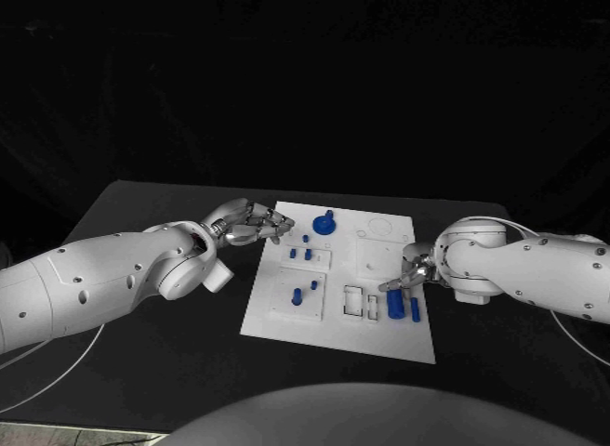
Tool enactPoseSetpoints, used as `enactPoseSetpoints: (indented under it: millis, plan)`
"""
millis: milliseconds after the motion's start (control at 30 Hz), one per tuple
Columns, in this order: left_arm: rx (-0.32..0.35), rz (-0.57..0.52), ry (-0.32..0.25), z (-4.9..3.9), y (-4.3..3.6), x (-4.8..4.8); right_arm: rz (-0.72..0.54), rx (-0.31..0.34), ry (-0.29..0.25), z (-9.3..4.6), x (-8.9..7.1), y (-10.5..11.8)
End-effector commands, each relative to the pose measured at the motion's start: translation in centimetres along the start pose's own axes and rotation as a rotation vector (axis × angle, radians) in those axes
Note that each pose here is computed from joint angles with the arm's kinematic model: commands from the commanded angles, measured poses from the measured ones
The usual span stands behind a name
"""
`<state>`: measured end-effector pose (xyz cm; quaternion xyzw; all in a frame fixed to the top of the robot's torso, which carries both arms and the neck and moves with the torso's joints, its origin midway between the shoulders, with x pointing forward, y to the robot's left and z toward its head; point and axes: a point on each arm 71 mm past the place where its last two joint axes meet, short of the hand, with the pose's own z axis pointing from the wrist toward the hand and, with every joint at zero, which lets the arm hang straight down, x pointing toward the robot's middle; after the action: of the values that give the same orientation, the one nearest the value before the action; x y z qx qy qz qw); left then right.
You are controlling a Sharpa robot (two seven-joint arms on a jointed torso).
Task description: Assemble the parts on the task board
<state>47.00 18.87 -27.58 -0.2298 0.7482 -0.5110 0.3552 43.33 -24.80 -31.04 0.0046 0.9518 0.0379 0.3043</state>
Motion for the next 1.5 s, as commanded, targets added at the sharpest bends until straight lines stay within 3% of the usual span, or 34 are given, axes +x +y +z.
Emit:
enactPoseSetpoints:
  millis: [33,733,1167,1500]
  plan:
    - [-0.001,-0.011,0.022,0.08,-0.11,0.26,0.003,-0.012,0.01,0.2,0.2,0.2]
    - [-0.016,-0.009,0.034,0.08,0.01,0.36,0.005,0.001,0.026,0.4,0.7,0.5]
    - [-0.024,-0.006,0.039,0.03,0.09,0.34,0.251,-0.002,0.095,0.3,1.2,-0.2]
    - [-0.031,-0.006,0.04,0.05,0.17,0.28,0.417,-0.02,0.148,-1.0,1.0,-0.2]
